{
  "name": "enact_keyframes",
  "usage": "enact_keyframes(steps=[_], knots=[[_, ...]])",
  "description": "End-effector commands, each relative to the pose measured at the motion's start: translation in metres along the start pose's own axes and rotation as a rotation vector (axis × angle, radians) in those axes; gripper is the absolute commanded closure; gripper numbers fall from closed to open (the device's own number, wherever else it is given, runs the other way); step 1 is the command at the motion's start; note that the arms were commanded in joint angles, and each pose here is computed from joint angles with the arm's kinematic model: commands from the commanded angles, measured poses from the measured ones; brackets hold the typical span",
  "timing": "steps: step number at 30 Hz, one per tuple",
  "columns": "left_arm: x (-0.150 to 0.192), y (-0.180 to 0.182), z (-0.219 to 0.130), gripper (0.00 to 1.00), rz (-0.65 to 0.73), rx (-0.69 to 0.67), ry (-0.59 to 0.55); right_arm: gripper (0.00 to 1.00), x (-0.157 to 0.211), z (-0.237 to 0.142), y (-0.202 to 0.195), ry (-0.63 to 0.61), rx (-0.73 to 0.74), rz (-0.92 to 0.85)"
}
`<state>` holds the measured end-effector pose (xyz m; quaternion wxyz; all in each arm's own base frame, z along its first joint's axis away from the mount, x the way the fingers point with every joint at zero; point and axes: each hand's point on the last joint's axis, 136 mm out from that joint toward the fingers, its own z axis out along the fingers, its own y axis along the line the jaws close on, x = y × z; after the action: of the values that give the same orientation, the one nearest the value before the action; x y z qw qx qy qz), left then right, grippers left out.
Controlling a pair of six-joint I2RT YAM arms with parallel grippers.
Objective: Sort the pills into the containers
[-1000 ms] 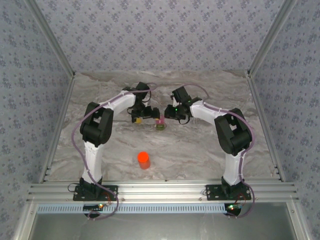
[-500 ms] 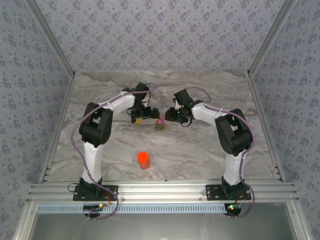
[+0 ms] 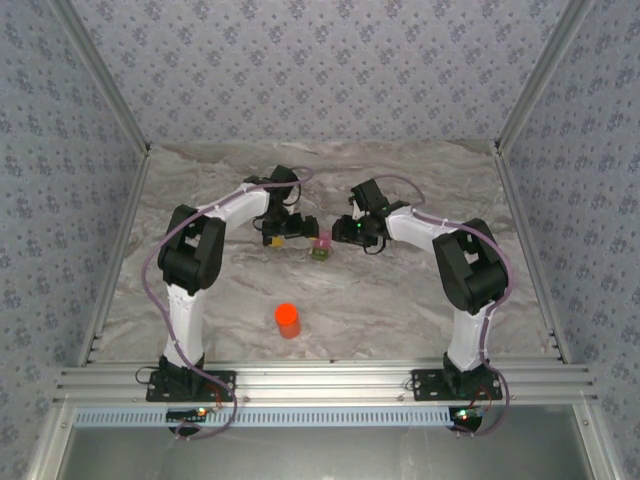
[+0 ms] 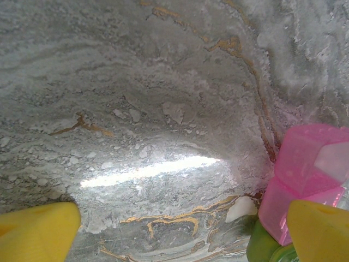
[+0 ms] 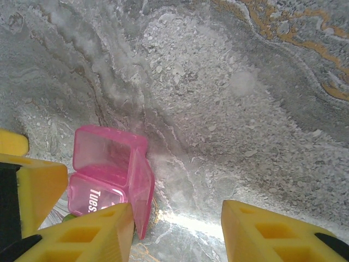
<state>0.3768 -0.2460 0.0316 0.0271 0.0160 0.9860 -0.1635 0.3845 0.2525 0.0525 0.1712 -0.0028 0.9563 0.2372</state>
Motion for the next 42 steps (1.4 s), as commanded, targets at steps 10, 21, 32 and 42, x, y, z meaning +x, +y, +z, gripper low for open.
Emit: enact_keyframes(steps=[10,21,32,42], knots=[[0.023,0.02,0.026,0.0,-0.043,-0.037,0.091,0.5,-0.017,-0.016,0.017,-0.029,-0.046,-0.011],[-0.006,-0.006,-0.027,0.0,-0.067,0.083,-0.028,0.38,-0.008,-0.054,0.043,-0.088,-0.073,-0.048],[-0.049,0.059,-0.086,0.0,-0.246,0.074,-0.178,0.42,0.027,-0.03,0.1,-0.008,-0.113,-0.162],[-0.055,0.078,-0.104,0.0,-0.299,0.081,-0.22,0.43,0.031,0.027,0.126,0.101,-0.08,-0.223]])
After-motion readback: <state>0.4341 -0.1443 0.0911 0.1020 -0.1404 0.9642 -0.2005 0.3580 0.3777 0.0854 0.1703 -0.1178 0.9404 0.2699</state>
